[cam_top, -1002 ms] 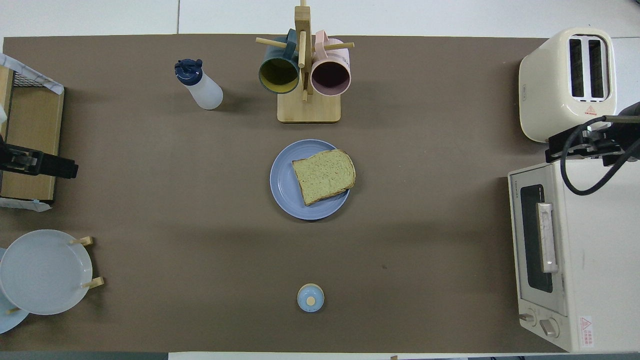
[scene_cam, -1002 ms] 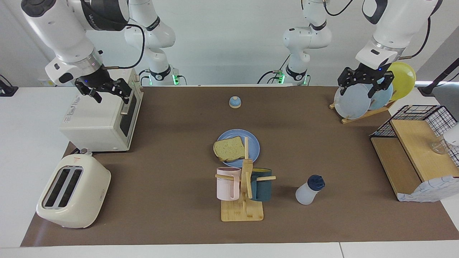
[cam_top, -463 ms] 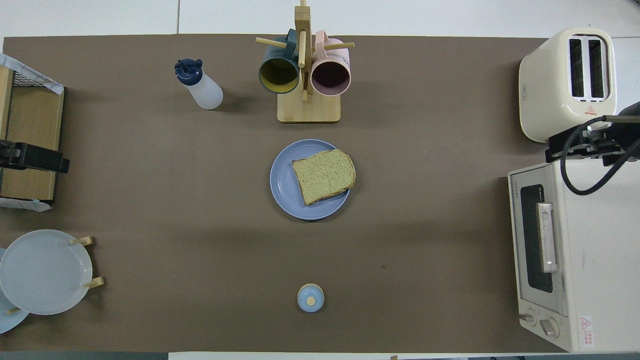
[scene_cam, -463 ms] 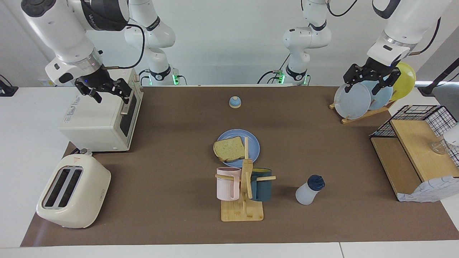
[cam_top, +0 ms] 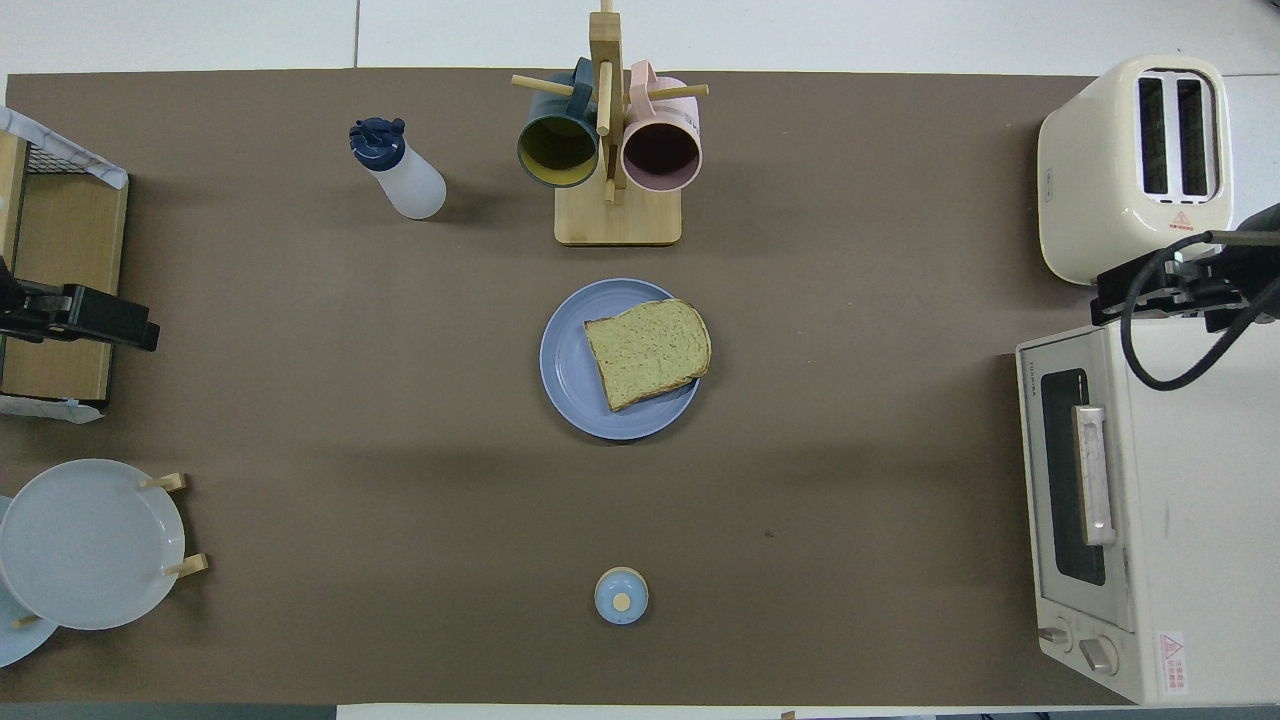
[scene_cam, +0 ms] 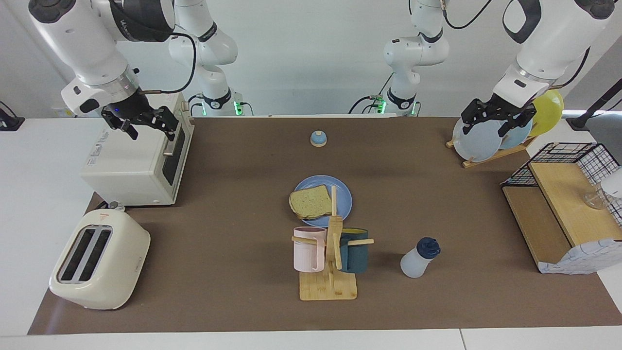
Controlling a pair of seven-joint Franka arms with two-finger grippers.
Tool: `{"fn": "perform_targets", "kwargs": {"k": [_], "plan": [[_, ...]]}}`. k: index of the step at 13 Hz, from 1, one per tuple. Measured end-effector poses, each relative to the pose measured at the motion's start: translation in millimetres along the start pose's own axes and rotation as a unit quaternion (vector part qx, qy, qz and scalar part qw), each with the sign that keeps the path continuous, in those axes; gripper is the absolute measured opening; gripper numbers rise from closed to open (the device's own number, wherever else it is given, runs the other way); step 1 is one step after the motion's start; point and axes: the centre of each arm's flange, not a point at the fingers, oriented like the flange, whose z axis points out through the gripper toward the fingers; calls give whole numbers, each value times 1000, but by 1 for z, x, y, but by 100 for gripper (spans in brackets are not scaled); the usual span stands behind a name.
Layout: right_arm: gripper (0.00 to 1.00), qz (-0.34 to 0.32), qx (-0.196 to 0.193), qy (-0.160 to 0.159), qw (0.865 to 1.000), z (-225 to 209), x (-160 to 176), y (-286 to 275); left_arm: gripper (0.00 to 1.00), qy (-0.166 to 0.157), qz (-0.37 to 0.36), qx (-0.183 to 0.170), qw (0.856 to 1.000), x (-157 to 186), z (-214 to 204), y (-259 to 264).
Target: Put bread on plate and add seasoning
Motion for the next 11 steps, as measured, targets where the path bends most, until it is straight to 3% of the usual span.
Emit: {"fn": "perform_targets", "kwargs": {"k": [11], "plan": [[100, 0, 0, 0, 1000, 0, 0, 0, 100, -1, -40, -1, 999, -7, -10, -16]]}}
